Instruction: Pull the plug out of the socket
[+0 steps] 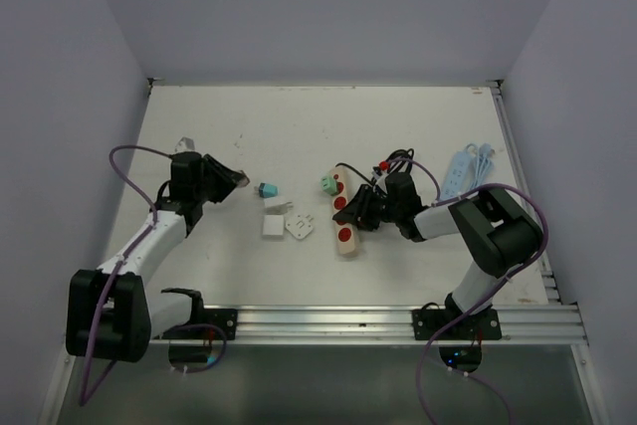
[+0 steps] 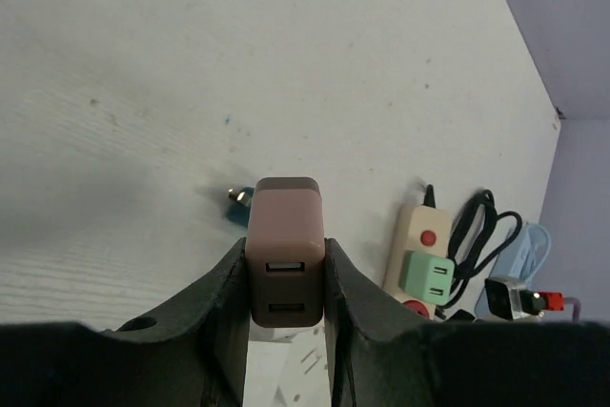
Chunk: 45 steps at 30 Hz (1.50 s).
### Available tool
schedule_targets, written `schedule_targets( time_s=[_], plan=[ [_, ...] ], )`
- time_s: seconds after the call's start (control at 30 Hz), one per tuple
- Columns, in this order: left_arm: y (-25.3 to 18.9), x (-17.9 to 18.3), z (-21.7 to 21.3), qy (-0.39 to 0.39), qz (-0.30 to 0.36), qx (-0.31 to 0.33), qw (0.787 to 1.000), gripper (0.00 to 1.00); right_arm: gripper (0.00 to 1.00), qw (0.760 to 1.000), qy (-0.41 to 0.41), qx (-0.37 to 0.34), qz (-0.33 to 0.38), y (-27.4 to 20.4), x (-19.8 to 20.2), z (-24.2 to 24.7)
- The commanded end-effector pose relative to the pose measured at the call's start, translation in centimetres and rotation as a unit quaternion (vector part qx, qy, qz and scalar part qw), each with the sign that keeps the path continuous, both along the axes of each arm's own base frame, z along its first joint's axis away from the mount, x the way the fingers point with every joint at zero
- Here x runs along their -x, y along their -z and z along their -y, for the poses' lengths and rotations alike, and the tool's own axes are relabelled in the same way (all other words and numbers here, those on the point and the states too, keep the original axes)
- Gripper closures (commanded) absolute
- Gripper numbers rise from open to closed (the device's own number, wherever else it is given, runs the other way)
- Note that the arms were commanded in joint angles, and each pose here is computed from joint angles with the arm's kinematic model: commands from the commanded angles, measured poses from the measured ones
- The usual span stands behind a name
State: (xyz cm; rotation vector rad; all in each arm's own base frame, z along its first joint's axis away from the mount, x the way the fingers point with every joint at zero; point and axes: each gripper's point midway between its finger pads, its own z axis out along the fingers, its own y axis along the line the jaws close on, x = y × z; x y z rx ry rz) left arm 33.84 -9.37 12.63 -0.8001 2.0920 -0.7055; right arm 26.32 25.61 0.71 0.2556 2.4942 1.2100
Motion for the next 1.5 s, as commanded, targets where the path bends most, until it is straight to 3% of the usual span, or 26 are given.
schedule_targets(
  time_s=[0.0, 0.07, 0.2, 0.33, 0.57, 1.03, 1.2, 1.47],
  plan=[
    [1.2, -0.3, -1.4, 0.001, 0.014, -0.006, 1.0, 0.66, 1.0, 0.954, 0.048, 0.227, -0.192, 10.8, 9.1, 9.5],
    [3.0, -0.2, -1.8, -0.006, 0.002, -0.003, 1.0, 0.64, 1.0, 0.954, 0.047, 0.227, -0.192, 10.8, 9.1, 9.5],
    [5.7, 0.0, -2.2, -0.015, -0.021, 0.001, 1.0, 0.51, 1.0, 0.954, 0.047, 0.226, -0.191, 10.8, 9.0, 9.5],
    [7.5, 0.2, -2.3, -0.019, -0.043, 0.001, 0.999, 0.33, 1.0, 0.954, 0.046, 0.227, -0.191, 10.7, 9.0, 9.5],
    [7.5, 1.3, -2.8, -0.027, -0.046, -0.001, 0.999, 0.16, 1.0, 0.954, 0.044, 0.226, -0.191, 10.7, 9.0, 9.4],
    [-0.3, 1.3, -2.1, 0.035, 0.004, -0.062, 0.997, 0.0, 1.0, 0.956, 0.032, 0.218, -0.191, 10.7, 8.9, 9.0],
    [-3.8, 0.8, 2.7, 0.102, 0.026, -0.082, 0.991, 0.0, 1.0, 0.959, 0.02, 0.209, -0.192, 10.7, 9.0, 8.5],
    [-5.0, 1.6, 10.6, 0.183, 0.034, -0.08, 0.979, 0.02, 1.0, 0.962, -0.003, 0.211, -0.176, 9.5, 8.6, 8.2]
  ],
)
